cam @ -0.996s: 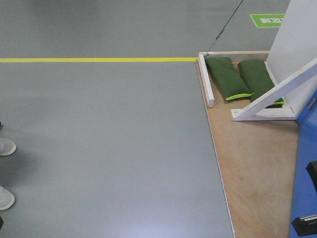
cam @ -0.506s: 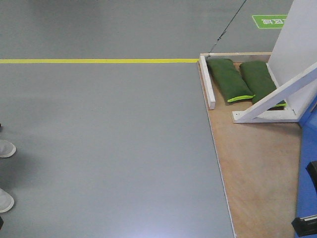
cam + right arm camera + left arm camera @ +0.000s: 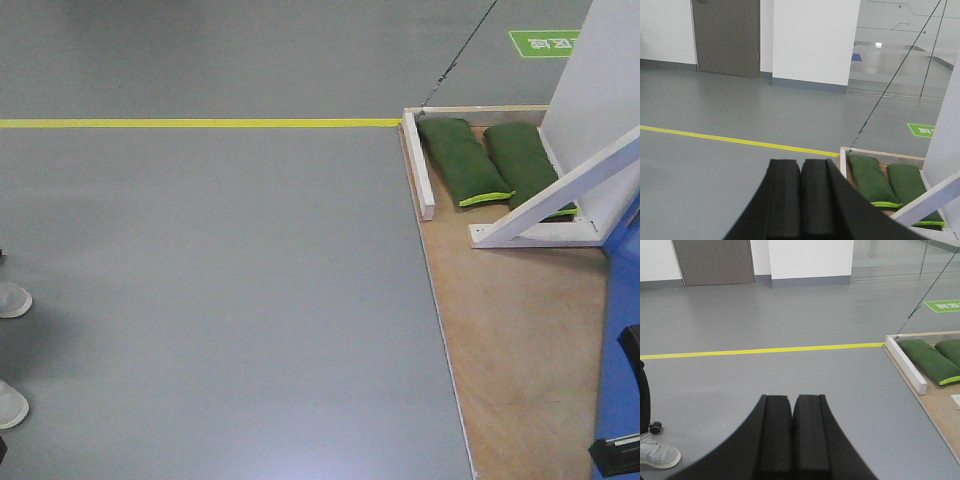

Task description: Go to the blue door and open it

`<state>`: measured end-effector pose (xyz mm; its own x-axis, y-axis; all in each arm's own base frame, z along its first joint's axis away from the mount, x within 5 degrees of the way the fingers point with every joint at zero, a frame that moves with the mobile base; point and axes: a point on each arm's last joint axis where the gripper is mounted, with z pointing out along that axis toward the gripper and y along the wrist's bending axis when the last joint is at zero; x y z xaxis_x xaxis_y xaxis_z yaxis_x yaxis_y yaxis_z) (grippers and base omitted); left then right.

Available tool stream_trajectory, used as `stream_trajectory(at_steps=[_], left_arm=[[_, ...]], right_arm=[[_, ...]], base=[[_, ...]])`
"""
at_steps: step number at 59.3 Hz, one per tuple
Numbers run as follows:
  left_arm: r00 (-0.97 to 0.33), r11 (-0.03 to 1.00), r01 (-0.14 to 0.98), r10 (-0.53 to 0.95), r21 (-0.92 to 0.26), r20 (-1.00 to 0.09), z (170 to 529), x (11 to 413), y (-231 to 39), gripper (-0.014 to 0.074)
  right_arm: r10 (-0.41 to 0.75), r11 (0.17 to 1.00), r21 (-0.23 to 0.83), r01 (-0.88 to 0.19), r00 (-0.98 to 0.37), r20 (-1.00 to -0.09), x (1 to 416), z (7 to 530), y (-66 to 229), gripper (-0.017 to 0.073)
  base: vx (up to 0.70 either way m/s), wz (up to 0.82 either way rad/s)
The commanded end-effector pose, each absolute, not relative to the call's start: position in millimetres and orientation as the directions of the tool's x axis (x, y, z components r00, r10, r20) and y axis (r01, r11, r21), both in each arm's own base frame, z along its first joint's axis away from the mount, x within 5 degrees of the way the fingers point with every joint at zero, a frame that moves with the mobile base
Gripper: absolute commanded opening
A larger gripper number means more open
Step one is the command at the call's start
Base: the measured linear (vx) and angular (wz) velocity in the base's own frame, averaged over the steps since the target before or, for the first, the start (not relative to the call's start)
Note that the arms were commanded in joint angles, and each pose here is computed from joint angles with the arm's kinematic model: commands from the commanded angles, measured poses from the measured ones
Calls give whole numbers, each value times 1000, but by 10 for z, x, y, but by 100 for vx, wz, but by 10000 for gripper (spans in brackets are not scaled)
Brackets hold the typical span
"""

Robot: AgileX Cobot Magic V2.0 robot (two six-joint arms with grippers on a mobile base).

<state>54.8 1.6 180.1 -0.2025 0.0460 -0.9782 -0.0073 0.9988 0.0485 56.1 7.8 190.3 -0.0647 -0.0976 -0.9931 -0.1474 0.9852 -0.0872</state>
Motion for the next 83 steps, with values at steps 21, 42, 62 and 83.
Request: stream_trajectory(at_steps=[21, 42, 62, 83], left_arm=[[-80, 999, -2, 39, 39, -996, 1971, 542, 7, 73], [-80, 999, -2, 39, 39, -996, 1971, 542, 7, 73], [-80, 999, -2, 39, 39, -996, 1971, 542, 7, 73], [-80, 999, -2, 39, 39, -996, 1971, 542, 7, 73]], right_arm=[[-104, 986, -96, -136, -53, -993, 394, 2716, 43, 12], [-75, 989, -94, -115, 161, -984, 335, 4058, 34, 12], [-45, 992, -85, -96, 361, -931, 298, 5250, 28, 12], [624, 687, 443, -576, 154, -766, 360, 5606, 285, 12]], base=[[0, 0], [0, 0], [0, 0], [0, 0]])
